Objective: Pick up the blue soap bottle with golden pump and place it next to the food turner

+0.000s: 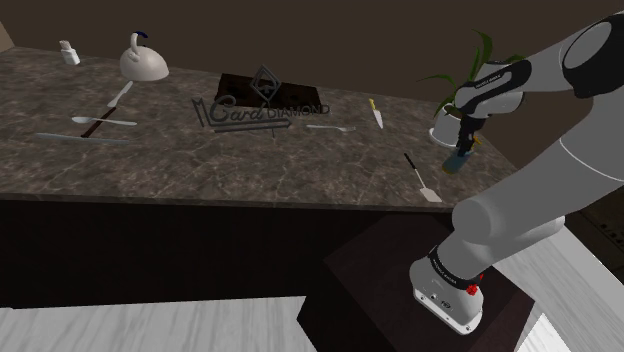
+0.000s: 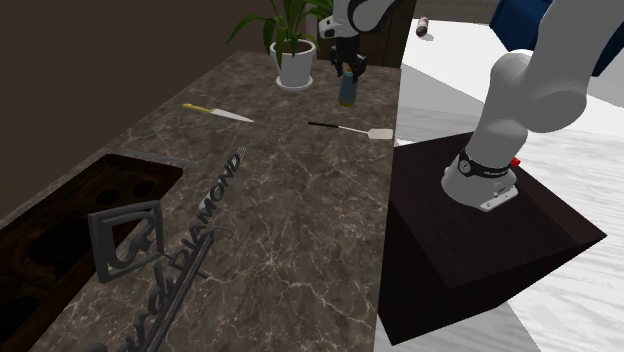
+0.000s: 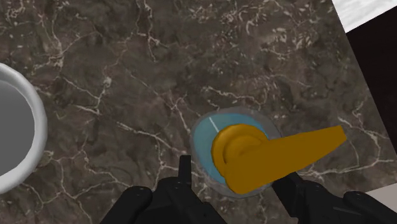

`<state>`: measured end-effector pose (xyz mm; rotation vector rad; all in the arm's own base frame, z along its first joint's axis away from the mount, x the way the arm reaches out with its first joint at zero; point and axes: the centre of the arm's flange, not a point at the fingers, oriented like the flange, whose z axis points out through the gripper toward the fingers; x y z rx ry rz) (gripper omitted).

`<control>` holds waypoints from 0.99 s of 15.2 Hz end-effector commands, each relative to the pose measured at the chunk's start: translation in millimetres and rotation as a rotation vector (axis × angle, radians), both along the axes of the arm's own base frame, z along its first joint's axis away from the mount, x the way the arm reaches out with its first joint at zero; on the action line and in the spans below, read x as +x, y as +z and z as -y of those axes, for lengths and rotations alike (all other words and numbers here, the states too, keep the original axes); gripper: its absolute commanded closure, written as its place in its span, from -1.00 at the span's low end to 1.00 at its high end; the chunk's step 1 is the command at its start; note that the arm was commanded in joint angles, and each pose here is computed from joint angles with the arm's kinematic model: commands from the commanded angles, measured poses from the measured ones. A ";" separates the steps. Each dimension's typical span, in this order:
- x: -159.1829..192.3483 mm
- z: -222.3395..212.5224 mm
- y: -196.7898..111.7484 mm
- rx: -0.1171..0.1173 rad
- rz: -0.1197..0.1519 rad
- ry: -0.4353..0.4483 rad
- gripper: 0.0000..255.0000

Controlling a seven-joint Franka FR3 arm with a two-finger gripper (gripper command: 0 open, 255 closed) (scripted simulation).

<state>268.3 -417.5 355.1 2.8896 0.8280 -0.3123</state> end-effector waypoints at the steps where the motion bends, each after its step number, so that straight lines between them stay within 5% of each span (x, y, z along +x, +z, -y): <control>1: 0.0 0.0 0.0 0.000 0.000 0.000 1.00; 2: 0.0 0.0 0.0 0.000 0.000 0.000 1.00; 3: 0.0 0.0 0.0 0.000 0.000 0.000 -1.00; 8: 0.0 0.0 0.0 0.000 0.000 0.000 -1.00; 12: 8.2 -8.5 48.6 0.000 0.000 0.000 -1.00; 15: 8.2 -8.5 48.6 0.000 0.000 0.000 -1.00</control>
